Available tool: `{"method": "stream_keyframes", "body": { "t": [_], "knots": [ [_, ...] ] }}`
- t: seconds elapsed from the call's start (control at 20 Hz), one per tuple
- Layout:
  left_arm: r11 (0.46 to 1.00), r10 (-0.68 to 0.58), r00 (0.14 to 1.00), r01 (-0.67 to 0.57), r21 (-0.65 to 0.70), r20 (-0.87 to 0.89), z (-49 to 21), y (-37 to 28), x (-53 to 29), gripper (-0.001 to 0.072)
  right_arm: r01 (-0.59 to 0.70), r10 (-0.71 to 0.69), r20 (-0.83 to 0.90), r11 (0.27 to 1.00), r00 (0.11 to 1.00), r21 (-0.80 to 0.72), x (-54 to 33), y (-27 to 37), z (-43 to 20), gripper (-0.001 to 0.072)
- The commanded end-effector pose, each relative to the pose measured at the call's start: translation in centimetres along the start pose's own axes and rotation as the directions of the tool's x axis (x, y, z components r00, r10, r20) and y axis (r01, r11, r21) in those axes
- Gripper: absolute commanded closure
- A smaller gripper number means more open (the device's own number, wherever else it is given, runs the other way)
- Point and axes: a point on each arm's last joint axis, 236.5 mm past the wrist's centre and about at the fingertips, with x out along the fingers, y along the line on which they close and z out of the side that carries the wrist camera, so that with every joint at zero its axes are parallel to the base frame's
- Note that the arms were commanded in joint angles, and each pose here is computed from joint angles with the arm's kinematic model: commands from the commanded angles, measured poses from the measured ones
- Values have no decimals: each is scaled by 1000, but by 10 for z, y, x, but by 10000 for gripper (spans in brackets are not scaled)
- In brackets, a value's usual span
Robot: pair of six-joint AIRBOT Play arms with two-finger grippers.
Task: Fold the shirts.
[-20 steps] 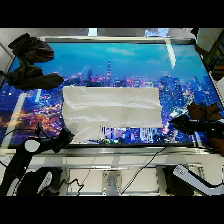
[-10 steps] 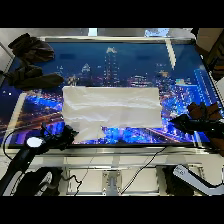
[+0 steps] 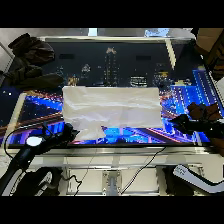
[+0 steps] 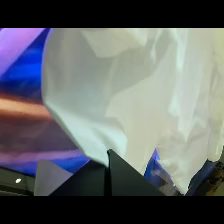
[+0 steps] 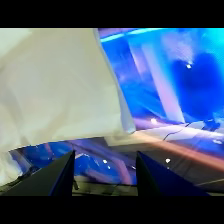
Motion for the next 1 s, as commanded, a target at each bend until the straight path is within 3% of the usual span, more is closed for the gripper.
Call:
{"method": "stream_keyframes", "body": {
  "t": [0.0,0.4,0.7,0.8,0.95],
  "knots": [
    [1000,-15,1000,16,12,-18,-4,-4,0,694,-6,12,-78,997,997,77,17,-9,-9,274],
    [999,-30,999,30,14,-16,-4,-7,0,695,26,-12,-135,994,991,102,48,-16,-12,275],
    [999,-30,999,30,14,-16,-4,-7,0,694,-3,15,-79,988,997,152,58,-15,4,276],
    [999,-30,999,30,18,-15,-3,-7,0,694,-26,38,-71,986,997,166,60,-12,6,390],
    [999,-30,999,30,18,-15,-3,-7,0,694,-34,46,-81,990,996,140,64,-11,5,675]
  ]
}}
